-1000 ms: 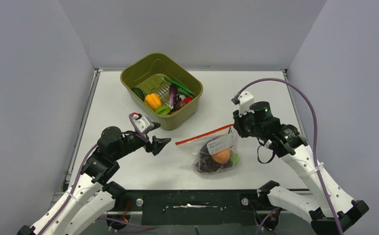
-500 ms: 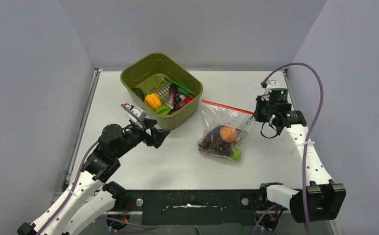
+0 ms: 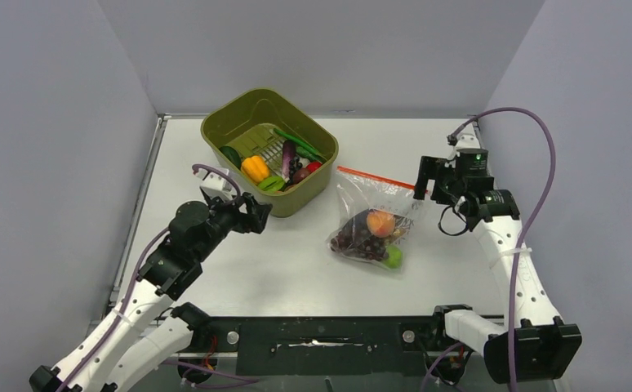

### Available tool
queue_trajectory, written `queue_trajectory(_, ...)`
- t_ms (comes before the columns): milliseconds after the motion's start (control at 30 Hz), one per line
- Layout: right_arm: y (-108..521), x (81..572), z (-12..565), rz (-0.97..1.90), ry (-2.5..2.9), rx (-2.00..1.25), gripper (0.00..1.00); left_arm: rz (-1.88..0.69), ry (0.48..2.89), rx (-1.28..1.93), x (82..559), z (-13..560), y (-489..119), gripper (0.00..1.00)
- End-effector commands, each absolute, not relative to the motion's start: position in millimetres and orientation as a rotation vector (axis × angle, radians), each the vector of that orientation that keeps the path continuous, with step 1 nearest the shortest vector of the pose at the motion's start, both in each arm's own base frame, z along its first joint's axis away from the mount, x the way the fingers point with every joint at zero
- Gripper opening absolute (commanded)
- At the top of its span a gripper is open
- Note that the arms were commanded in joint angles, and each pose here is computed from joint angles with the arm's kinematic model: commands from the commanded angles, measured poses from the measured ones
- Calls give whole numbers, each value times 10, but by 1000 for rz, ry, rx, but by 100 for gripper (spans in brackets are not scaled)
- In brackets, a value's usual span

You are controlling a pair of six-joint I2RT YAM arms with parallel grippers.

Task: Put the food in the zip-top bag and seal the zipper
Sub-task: Place the zipper food storage bag at the center of the board, then reset both arms

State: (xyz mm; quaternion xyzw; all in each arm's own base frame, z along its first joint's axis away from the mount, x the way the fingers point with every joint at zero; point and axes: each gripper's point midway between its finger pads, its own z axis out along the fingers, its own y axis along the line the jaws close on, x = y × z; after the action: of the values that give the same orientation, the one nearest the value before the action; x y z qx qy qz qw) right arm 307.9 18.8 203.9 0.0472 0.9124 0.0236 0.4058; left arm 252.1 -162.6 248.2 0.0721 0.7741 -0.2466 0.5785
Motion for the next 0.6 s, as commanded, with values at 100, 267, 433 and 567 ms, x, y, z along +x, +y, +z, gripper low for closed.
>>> queue_trajectory(100,346,2920,2928,217,2071,142,98,-505,1662,61,2631,3201,-1410,76)
queue_trajectory(267,481,2756,3201,344,2013,197,97,-498,1587,32,2613,3596,-1330,76)
queue_trajectory(433,738,2515,3452,529,1924,128,97,-501,1536,-15,2581,3816,-1247,76)
queue_trajectory(567,849,2364,3529,632,1845,130,98,-539,1518,-17,2555,3841,-1279,76)
